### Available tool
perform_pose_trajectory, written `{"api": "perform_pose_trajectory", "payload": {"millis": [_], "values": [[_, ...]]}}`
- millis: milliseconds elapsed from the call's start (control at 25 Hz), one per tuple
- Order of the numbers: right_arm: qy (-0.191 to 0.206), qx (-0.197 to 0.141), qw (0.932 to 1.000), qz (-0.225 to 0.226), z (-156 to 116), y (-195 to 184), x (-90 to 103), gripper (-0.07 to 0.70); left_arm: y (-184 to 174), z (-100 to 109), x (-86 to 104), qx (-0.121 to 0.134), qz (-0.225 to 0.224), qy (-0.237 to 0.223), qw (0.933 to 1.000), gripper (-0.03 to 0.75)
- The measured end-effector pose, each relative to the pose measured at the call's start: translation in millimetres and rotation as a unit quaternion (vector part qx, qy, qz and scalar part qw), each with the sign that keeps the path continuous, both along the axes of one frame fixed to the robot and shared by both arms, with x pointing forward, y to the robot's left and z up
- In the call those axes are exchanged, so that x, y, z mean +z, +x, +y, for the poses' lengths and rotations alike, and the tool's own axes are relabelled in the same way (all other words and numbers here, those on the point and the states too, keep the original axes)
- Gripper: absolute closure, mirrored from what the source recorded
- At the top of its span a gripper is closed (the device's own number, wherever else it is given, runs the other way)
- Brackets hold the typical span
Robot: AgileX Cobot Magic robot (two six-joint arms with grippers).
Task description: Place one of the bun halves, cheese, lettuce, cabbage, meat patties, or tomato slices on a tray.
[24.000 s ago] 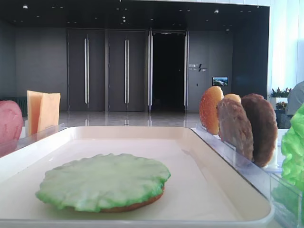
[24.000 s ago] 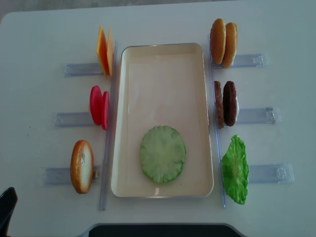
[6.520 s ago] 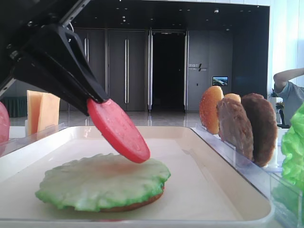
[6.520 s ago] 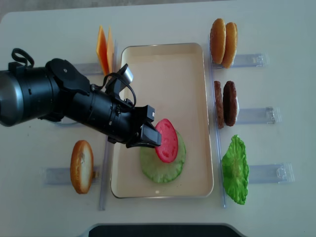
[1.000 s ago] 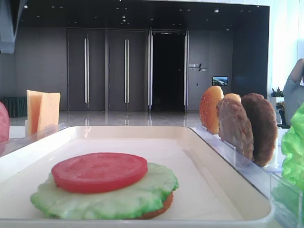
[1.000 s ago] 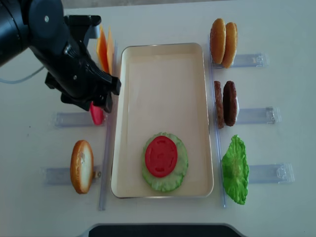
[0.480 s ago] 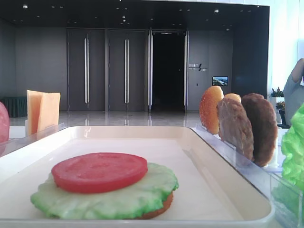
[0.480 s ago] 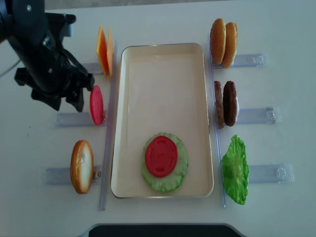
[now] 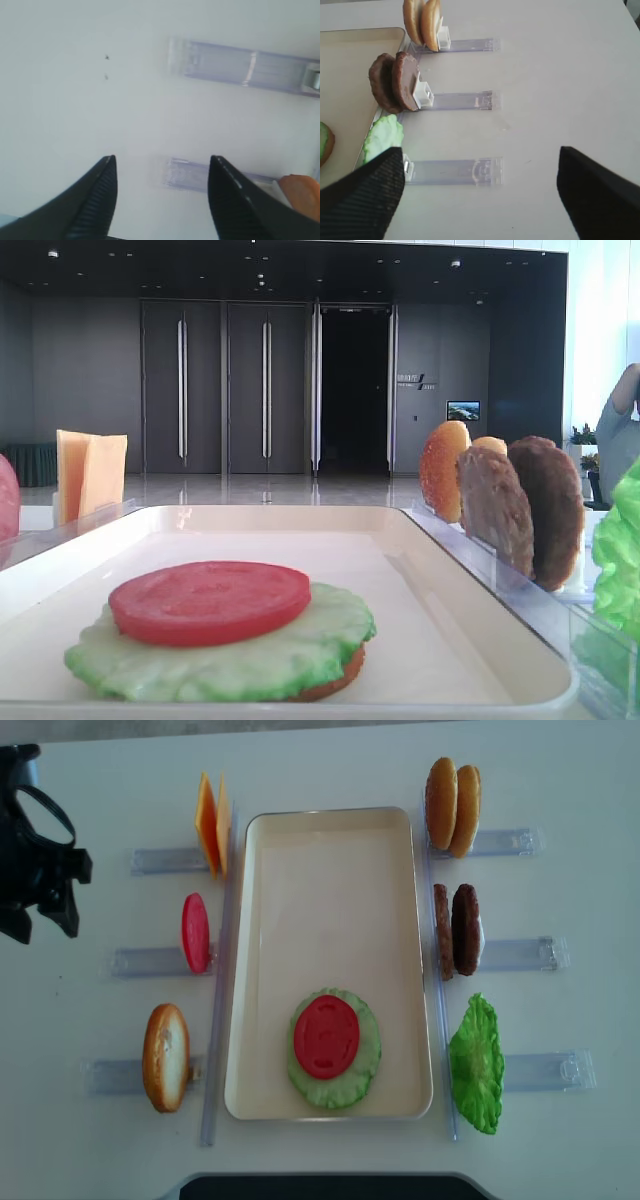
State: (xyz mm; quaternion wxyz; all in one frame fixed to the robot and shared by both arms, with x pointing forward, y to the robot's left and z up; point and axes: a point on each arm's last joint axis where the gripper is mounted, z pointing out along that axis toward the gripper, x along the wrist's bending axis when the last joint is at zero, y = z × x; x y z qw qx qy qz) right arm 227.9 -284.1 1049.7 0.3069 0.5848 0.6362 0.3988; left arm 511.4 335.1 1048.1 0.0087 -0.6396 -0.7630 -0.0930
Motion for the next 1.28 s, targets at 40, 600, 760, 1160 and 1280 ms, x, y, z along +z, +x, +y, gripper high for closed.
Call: {"api": "perform_pose_trajectory", "payload": {"millis": [40,600,760,1160,1280], "values": [[0.0,0.0,1.0,0.0,0,0,0.0,0.043,-1,8,0.0,0.006,0.002,0.001,1.0,0.274],[0.0,0.0,1.0,0.0,0,0,0.0,0.043,-20,32,22.0,0.019,-0.035,-0.002,0.9992,0.274],[0.0,0.0,1.0,0.0,0,0,0.0,0.043,-43,27,52.5,0.012,-0.092,0.01,0.9956,0.274],[0.0,0.0,1.0,0.0,0,0,0.0,0.043,-145,1,128.5,-0.024,-0.271,0.039,0.9616,0.298],[0.0,0.0,1.0,0.0,0,0,0.0,0.043,-177,-10,141.2,-0.034,-0.324,0.034,0.9448,0.319]]}}
